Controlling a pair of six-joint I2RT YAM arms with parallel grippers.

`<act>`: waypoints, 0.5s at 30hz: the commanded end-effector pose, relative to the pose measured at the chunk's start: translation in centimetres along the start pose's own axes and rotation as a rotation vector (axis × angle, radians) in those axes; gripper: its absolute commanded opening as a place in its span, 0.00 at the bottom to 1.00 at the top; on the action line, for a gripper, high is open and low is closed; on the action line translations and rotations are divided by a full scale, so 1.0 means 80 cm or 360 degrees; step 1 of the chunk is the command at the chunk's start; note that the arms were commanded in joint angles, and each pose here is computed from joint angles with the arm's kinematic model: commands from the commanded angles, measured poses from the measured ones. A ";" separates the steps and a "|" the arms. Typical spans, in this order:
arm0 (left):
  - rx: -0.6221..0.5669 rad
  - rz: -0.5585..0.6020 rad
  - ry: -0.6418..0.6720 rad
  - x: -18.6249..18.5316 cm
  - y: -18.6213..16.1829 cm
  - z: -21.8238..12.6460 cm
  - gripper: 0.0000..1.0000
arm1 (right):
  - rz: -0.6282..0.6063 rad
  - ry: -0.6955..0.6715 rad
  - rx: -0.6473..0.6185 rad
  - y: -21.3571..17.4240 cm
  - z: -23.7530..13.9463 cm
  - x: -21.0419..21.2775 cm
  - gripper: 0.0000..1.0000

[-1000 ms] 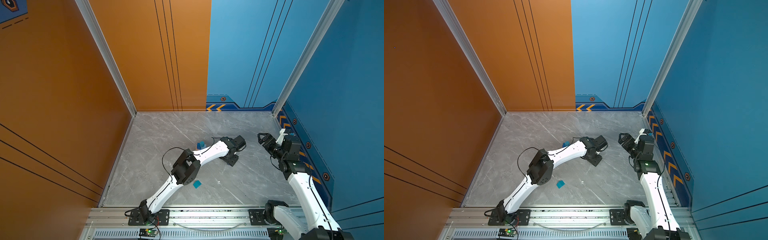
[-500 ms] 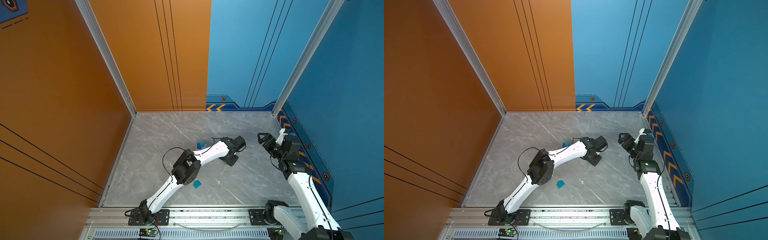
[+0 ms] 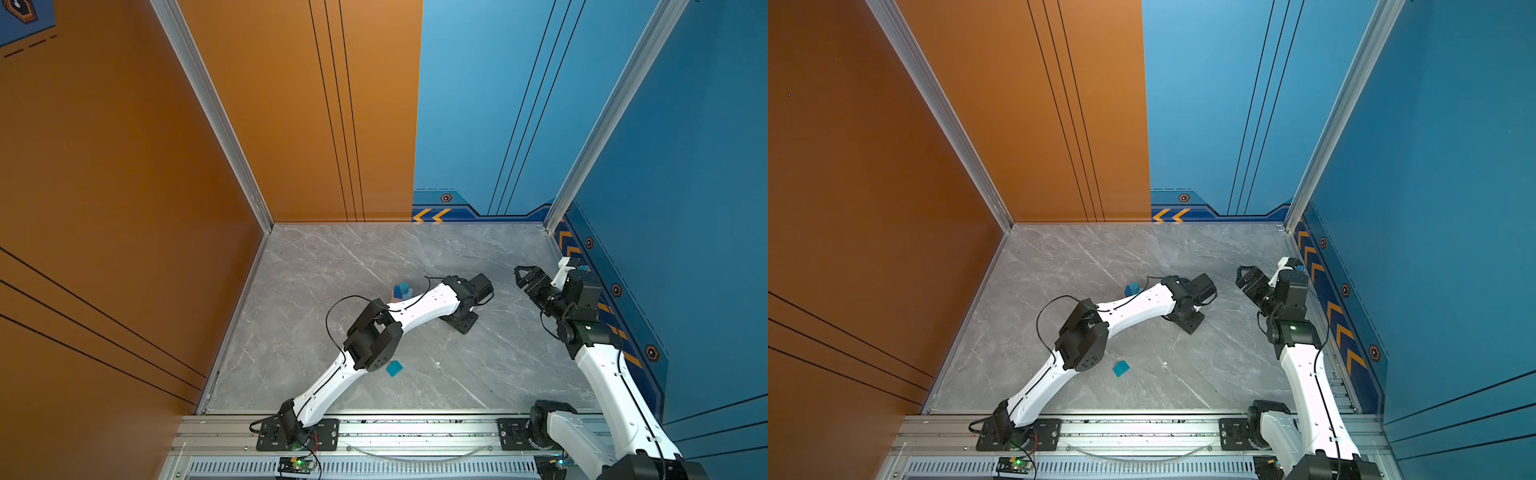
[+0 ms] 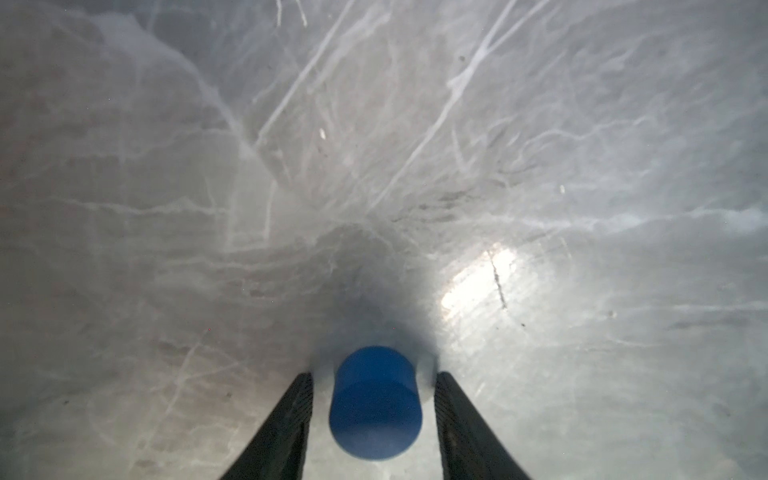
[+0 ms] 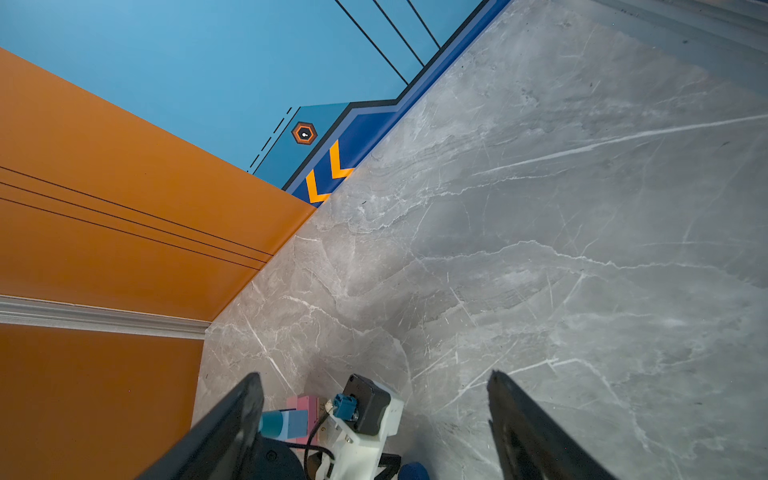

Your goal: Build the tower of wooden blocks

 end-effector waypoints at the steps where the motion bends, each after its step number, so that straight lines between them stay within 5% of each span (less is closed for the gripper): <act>1: 0.0006 0.0020 0.0024 -0.003 -0.001 -0.010 0.48 | 0.0017 0.0028 0.0001 0.001 0.002 0.001 0.85; 15: 0.0003 0.0018 0.0040 -0.003 -0.002 -0.013 0.41 | 0.0018 0.0029 0.0002 0.000 0.002 0.001 0.85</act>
Point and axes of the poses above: each gripper's point midway between its finger pads, its own z axis out along the fingers, its own x axis along the line the jaws close on, y = z × x, the point moved 4 cm from there along -z, back along the fingers, and after that the axes turned 2 degrees about z, right-handed, at the moved point
